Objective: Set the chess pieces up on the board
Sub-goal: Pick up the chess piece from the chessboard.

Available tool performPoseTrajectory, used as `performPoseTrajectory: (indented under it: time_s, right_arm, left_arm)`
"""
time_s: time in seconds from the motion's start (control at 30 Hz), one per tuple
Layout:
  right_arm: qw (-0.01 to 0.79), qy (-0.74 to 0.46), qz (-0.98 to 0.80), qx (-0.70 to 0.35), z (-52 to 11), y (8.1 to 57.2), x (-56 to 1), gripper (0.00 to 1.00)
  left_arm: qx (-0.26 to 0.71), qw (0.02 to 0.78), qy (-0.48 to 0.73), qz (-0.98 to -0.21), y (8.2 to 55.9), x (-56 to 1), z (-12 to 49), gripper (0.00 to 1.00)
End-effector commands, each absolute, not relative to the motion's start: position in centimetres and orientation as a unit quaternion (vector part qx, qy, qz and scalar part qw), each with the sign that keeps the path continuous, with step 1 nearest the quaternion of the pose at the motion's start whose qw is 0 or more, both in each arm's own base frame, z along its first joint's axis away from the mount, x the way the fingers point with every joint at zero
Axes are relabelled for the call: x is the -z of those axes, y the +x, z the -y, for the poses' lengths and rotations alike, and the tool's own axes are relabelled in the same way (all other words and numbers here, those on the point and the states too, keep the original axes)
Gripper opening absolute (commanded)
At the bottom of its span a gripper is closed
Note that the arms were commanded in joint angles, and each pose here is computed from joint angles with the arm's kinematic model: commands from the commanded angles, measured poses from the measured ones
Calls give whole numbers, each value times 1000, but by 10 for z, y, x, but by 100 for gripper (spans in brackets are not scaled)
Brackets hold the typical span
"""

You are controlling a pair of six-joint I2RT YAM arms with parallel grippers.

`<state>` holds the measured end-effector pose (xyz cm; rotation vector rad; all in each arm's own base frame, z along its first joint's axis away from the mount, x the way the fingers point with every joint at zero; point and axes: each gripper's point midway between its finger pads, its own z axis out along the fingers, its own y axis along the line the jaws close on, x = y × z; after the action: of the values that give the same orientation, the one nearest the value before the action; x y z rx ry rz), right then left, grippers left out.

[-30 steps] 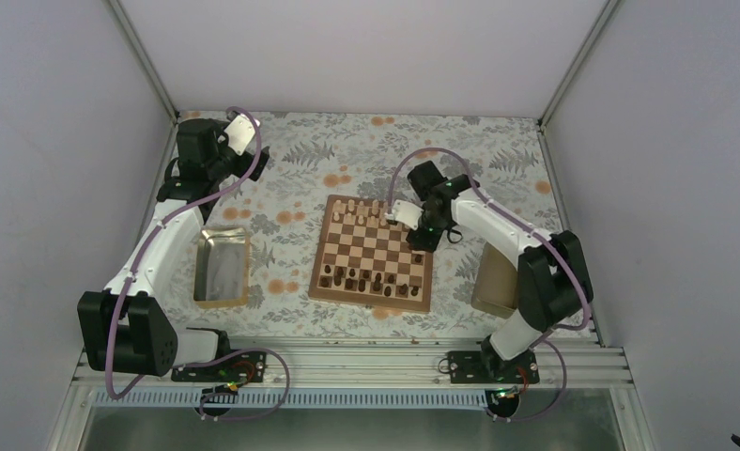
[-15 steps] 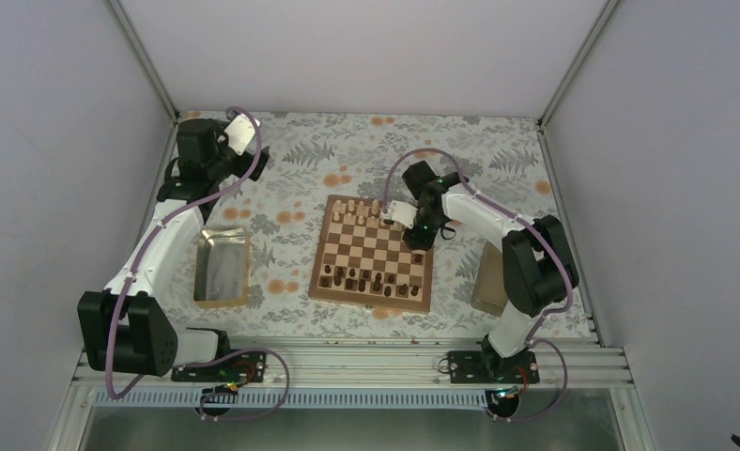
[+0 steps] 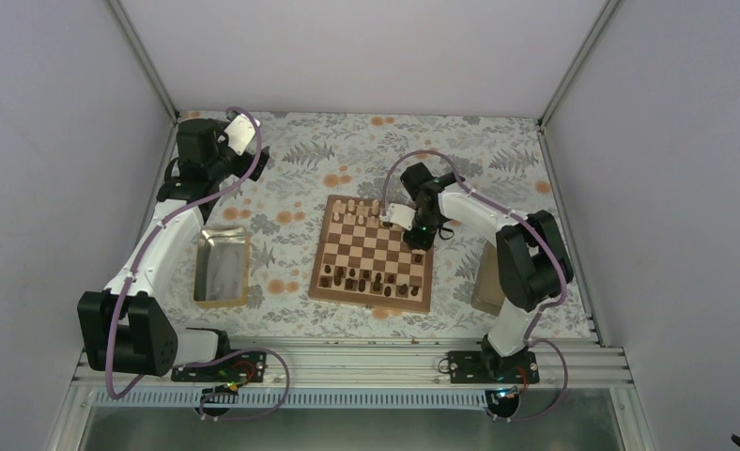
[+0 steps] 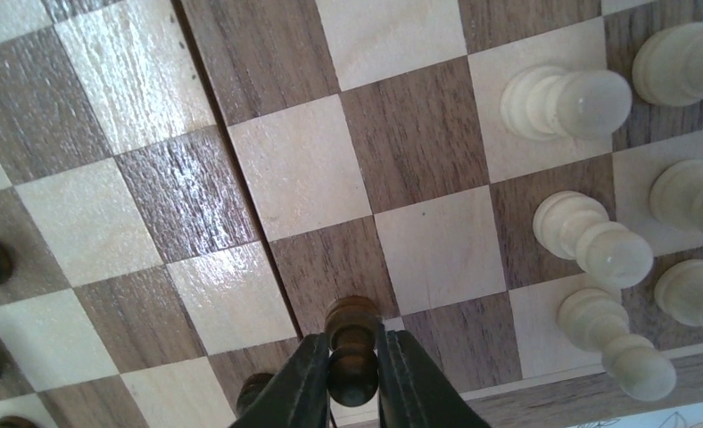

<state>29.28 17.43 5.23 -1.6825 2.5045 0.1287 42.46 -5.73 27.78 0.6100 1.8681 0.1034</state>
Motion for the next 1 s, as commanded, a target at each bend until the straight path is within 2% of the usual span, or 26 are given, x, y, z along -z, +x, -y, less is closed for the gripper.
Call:
performPoseTrajectory:
  time_s: [0.0,0.17,0.53,0.97]
  right_arm:
    - [68,-553,-828,-53,-177,298,-58,13]
    - [87,-553,-827,-55,-178,296,-78,6]
    - [97,-576,-810,-60,-198,254,-111,5]
    - [48,-591,-802,-78,-202,213,-81,6]
  left_arm:
    - [-42,556,262,-788,426,-276,58,100]
    - [-42,557,261,-787,426,-278,58,100]
    - [-40,559,261,-786,425,-281,58,100]
    - [-37,558,262,-786,426,-280,59,100]
